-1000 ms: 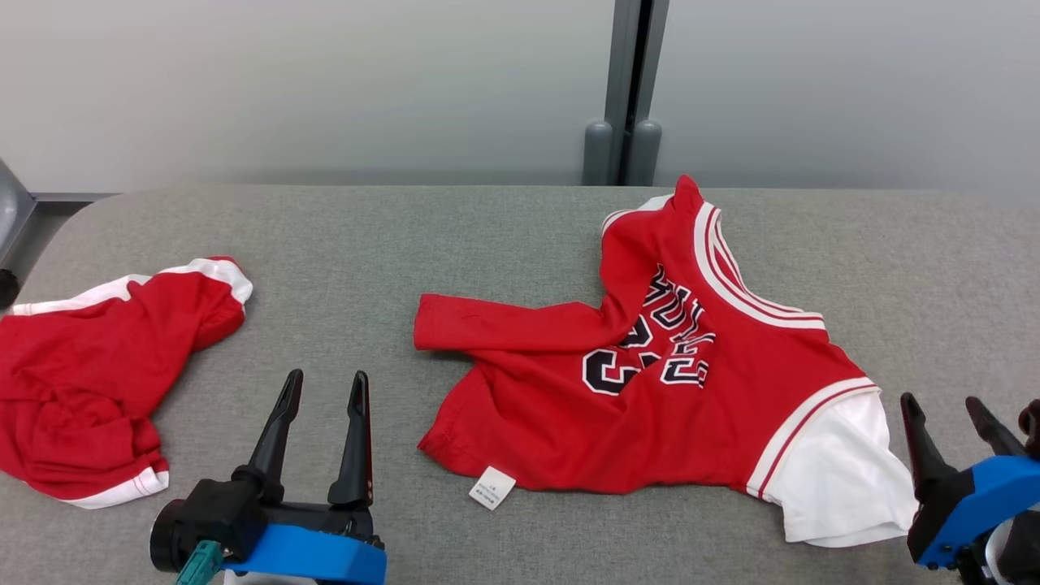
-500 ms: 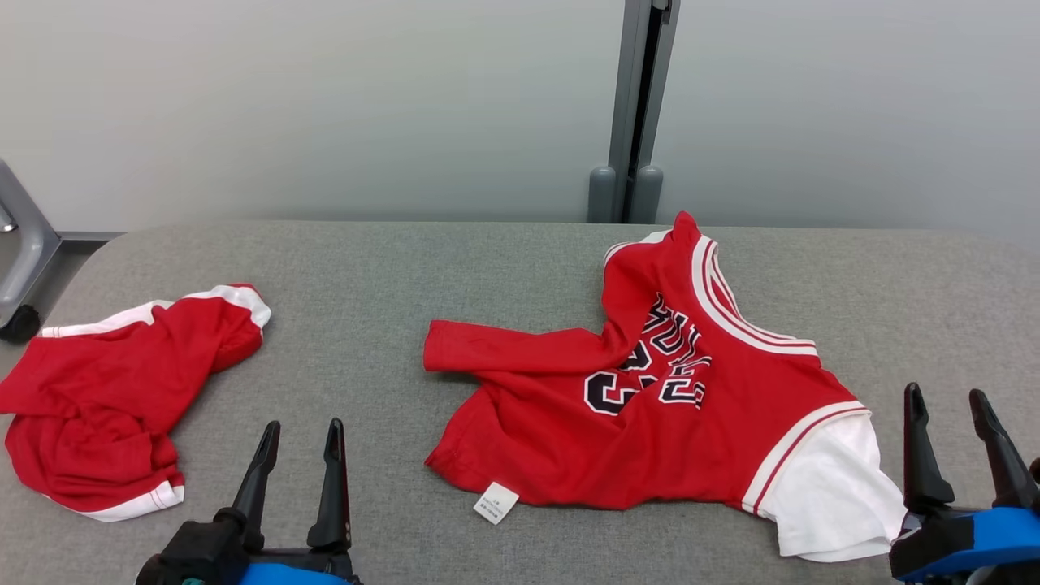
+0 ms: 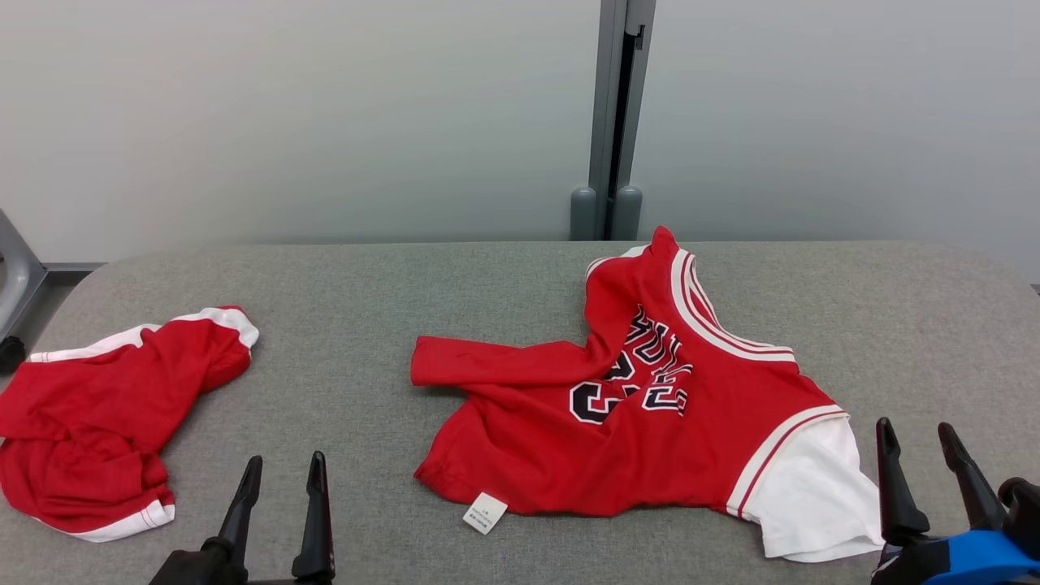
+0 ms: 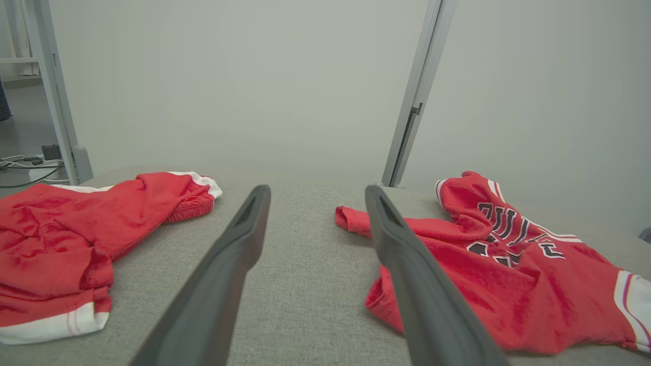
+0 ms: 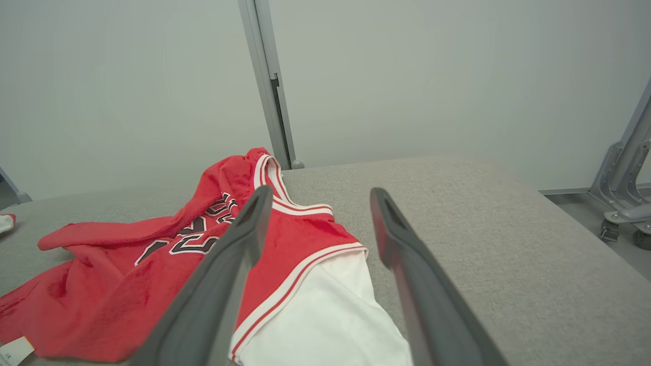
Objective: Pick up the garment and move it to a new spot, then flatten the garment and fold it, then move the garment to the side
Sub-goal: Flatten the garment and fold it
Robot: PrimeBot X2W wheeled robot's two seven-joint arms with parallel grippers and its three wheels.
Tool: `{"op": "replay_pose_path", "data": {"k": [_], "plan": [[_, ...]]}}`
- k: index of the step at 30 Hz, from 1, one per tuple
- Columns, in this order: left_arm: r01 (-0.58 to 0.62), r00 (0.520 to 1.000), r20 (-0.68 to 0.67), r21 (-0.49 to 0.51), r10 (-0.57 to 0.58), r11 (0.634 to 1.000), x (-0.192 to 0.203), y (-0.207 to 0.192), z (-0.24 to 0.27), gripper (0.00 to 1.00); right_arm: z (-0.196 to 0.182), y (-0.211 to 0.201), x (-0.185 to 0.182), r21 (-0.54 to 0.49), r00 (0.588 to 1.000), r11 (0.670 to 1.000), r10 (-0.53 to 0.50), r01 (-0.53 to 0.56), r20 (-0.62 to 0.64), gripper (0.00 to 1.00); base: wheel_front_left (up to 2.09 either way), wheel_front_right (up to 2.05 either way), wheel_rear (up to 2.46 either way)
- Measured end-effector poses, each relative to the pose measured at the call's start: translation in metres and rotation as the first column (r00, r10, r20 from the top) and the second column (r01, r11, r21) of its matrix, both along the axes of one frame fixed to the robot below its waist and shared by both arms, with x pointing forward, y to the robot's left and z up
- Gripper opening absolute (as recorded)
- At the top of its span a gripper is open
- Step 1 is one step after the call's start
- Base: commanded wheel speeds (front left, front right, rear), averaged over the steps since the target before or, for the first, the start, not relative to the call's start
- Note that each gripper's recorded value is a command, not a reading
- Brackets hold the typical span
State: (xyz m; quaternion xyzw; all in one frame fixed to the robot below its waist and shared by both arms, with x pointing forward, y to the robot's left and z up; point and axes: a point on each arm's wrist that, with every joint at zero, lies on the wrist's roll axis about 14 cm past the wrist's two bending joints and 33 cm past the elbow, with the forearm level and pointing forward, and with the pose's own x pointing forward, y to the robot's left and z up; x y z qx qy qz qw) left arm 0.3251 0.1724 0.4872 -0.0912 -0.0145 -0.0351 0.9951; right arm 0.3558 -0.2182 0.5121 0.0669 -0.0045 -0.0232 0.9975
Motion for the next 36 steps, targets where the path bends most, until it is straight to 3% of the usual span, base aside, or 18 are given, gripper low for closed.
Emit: {"op": "replay_pose_path", "data": {"k": [12, 19, 25, 31, 36], "plan": [[-0.003, 0.998, -0.058, 0.012, 0.004, 1.000, -0.003, 0.000, -0.014, 1.00, -0.007, 0.010, 0.000, 0.003, 0.999, 1.000, 0.029, -0.029, -0.027, 1.00, 0.00, 0.00, 0.00], [0.103, 0.988, -0.120, 0.044, -0.097, 0.994, 0.014, -0.026, -0.016, 1.00, -0.016, -0.003, -0.002, -0.015, 0.995, 1.000, -0.002, 0.001, -0.100, 1.00, 0.00, 0.00, 0.00], [0.279, 0.922, -0.300, 0.075, -0.245, 0.957, 0.029, -0.061, -0.048, 1.00, -0.047, -0.022, -0.013, -0.056, 0.954, 0.998, -0.052, 0.037, -0.296, 1.00, 0.00, 0.00, 0.00], [0.414, 0.803, -0.494, 0.060, -0.333, 0.908, 0.043, -0.085, -0.093, 1.00, -0.090, -0.029, -0.021, -0.037, 0.871, 0.998, -0.067, 0.056, -0.486, 1.00, 0.00, 0.00, 0.00], [0.421, 0.771, -0.544, 0.045, -0.331, 0.906, 0.058, -0.083, -0.108, 1.00, -0.108, -0.039, -0.013, -0.035, 0.836, 0.996, -0.090, 0.085, -0.542, 1.00, 0.00, 0.00, 0.00]]}}
